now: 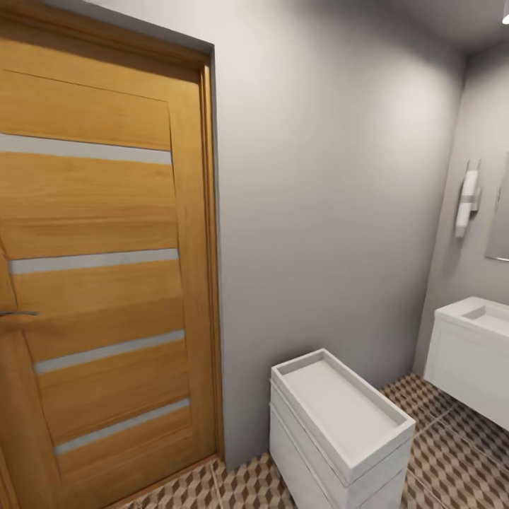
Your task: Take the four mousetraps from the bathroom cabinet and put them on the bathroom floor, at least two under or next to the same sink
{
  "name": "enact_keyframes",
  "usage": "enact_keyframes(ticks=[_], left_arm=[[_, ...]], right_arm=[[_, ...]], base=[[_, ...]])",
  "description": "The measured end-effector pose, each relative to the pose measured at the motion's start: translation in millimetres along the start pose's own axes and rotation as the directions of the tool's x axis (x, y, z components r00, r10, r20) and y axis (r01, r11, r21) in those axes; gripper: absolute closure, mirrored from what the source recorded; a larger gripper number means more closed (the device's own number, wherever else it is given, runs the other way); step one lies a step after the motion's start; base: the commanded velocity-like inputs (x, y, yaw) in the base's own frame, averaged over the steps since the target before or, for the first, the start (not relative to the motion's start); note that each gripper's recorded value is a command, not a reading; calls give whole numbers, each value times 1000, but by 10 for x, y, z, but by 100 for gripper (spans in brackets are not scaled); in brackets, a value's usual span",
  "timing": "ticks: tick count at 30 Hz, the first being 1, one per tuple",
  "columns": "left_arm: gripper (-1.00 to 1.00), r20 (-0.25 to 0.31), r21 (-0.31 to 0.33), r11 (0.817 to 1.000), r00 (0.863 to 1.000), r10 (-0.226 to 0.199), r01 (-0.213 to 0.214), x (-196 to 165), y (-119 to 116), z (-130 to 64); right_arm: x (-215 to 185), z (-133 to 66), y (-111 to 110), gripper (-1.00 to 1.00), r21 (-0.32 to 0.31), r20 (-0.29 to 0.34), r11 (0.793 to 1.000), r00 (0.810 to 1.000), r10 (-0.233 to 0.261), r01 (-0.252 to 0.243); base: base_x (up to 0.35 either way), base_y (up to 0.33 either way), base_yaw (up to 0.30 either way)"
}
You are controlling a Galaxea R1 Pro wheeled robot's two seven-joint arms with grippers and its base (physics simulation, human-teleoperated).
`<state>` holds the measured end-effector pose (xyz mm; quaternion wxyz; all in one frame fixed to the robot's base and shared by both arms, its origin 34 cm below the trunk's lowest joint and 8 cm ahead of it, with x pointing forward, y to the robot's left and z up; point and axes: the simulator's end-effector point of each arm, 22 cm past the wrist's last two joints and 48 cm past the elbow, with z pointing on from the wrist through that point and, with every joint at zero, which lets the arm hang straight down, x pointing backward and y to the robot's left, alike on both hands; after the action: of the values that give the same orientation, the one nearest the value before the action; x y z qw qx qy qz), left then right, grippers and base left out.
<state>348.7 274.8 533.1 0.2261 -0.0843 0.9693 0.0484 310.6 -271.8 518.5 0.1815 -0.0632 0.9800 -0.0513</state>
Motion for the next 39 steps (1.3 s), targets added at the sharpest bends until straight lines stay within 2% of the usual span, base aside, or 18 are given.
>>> enact_keyframes(ticks=[13, 24, 39], left_arm=[[-100, 5, 1, 1000, 1000, 0, 0, -20, -2, -2], [-100, 6, 1, 1000, 1000, -1, 1, -23, -3, -3], [-100, 6, 1, 1000, 1000, 0, 0, -23, -3, -2]], right_arm=[[-20, -2, 5, -100, -1, 4, 1000, 1000, 1, -1], [-48, 0, -37, -100, 4, 15, 1000, 1000, 4, -4], [-39, 2, -65, -100, 8, 12, 1000, 1000, -1, 1]], base=[[0, 0, 296], [0, 0, 115], [0, 0, 278]])
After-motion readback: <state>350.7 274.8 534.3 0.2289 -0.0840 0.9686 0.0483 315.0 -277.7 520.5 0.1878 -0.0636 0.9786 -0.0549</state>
